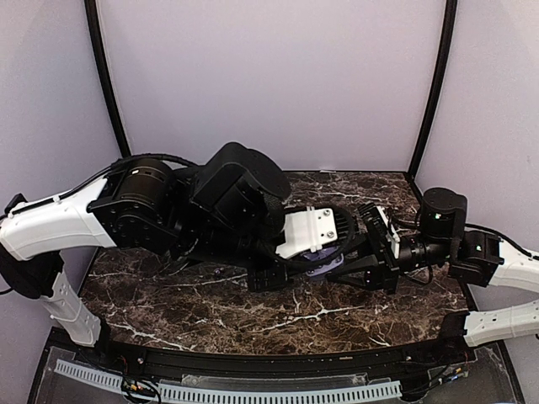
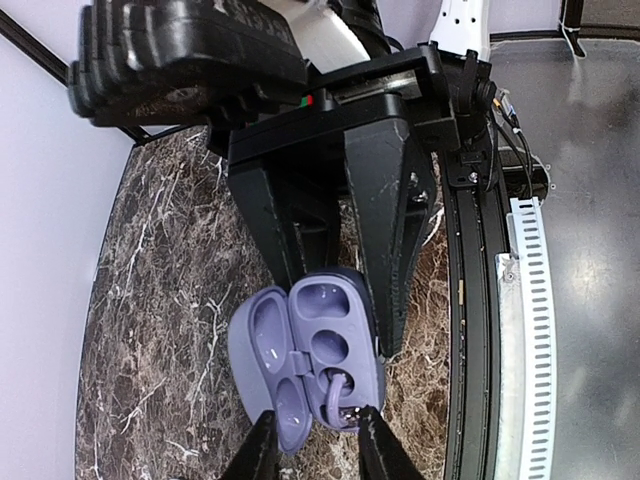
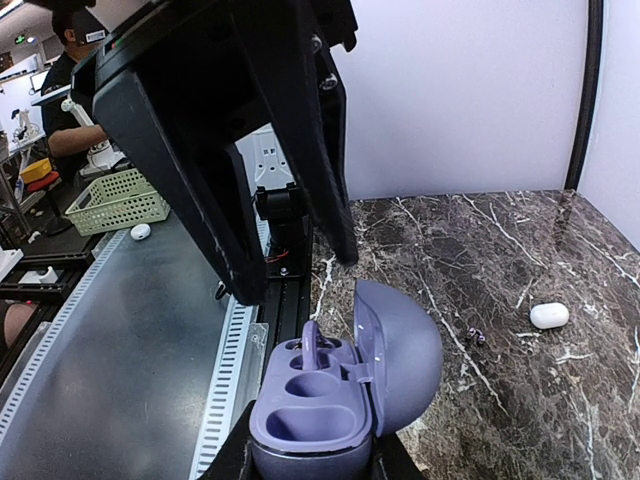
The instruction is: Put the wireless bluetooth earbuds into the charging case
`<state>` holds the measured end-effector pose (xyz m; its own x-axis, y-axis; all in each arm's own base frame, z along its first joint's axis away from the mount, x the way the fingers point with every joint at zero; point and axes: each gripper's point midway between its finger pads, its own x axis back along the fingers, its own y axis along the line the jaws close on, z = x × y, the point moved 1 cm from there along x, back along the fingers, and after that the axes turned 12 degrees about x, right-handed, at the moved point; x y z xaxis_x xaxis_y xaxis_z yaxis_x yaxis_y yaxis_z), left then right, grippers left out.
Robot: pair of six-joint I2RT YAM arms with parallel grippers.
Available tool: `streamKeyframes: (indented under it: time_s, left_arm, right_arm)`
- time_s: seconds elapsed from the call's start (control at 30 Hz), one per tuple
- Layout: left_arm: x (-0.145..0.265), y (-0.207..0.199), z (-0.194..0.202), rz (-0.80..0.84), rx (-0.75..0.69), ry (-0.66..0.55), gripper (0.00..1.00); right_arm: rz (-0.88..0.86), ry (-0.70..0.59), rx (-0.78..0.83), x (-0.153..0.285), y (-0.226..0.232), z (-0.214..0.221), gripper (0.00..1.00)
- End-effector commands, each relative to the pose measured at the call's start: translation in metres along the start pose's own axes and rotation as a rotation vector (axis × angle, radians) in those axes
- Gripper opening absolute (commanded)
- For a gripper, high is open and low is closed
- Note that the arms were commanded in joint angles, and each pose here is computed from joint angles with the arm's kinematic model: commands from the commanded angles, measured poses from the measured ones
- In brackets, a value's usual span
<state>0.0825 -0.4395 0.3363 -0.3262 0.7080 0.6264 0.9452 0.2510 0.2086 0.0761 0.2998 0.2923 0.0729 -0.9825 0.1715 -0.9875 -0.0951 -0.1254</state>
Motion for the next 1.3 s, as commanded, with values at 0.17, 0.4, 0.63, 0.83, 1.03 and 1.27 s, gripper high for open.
streamKeyframes:
  time_s: [0.17, 0.4, 0.63, 0.83, 1.03, 1.27]
  left_arm:
    - [0.051, 0.001, -0.026, 0.067, 0.053, -0.184, 0.27]
    - [0.075, 0.085, 0.012, 0.088, 0.477, -0.322, 0.3]
    - [0.044, 0.173, 0.14, -0.07, 0.938, -0.218, 0.34]
    - [0.0, 0.188, 0.256, -0.158, 1.233, -0.008, 0.26]
    - [-0.022, 0.181, 0.315, -0.229, 1.344, 0.117, 0.23]
    - [-0.054, 0.166, 0.339, -0.157, 1.409, 0.194, 0.23]
  right_arm:
    - [0.016, -0.034, 0.024, -0.001, -0.003, -0.008, 0.0]
    - [0.021, -0.05, 0.026, 0.0, -0.003, -0.01, 0.0]
    - [0.018, -0.051, 0.026, 0.0, -0.003, -0.01, 0.0]
    - [0.012, -0.049, 0.024, 0.0, -0.001, -0.008, 0.0]
    - [0.013, -0.045, 0.021, 0.0, -0.001, -0.005, 0.0]
    - [0.006, -0.043, 0.019, -0.001, 0.0, -0.005, 0.0]
